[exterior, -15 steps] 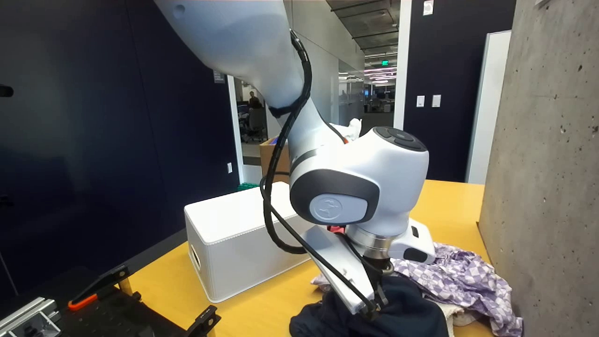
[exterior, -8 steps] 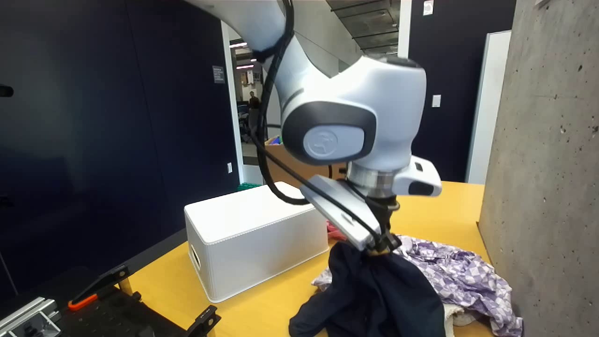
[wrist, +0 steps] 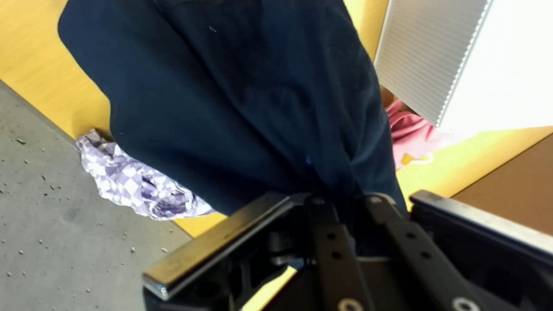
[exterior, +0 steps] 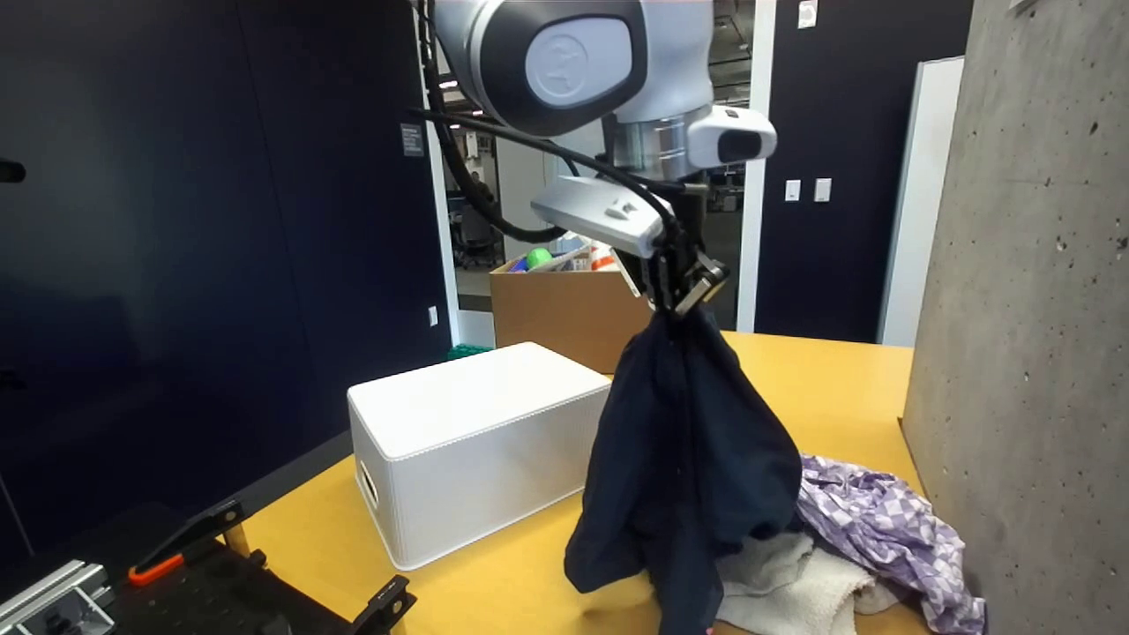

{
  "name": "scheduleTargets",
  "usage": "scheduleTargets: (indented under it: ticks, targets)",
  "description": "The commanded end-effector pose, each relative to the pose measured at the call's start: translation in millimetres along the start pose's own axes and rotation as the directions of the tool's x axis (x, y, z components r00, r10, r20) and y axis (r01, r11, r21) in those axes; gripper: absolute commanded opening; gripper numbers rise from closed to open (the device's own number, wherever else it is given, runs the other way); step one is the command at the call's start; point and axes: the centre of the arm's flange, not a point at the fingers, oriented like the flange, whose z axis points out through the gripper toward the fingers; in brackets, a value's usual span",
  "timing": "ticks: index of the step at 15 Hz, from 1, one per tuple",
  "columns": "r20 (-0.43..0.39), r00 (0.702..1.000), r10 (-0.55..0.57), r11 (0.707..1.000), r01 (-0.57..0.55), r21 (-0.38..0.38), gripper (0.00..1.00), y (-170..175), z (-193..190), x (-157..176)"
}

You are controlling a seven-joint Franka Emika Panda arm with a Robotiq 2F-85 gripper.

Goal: Remove the purple clothing from the top of the container then put the dark blue shirt on top of the container.

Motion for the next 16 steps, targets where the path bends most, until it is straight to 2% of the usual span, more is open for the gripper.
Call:
scheduleTargets:
  ticks: [1, 4, 8, 11, 13, 14, 16]
  targets:
    - [-0.011, 0.998, -0.065, 0.997, 0.065, -0.037, 0.03, -78, -20, 19]
    - [-0.007, 0.988, -0.155, 0.988, 0.155, -0.026, 0.03, -169, -26, 19]
    - [0.010, 0.957, -0.291, 0.955, 0.290, 0.067, 0.03, -289, -46, -17]
    - [-0.001, 0.925, -0.380, 0.918, 0.378, 0.119, 0.03, -346, -66, -47]
    - [0.001, 0.912, -0.411, 0.903, 0.407, 0.141, 0.03, -364, -68, -58]
    - [0.017, 0.907, -0.420, 0.899, 0.413, 0.143, 0.36, -367, -68, -62]
    - [0.037, 0.904, -0.426, 0.897, 0.416, 0.146, 0.43, -361, -62, -66]
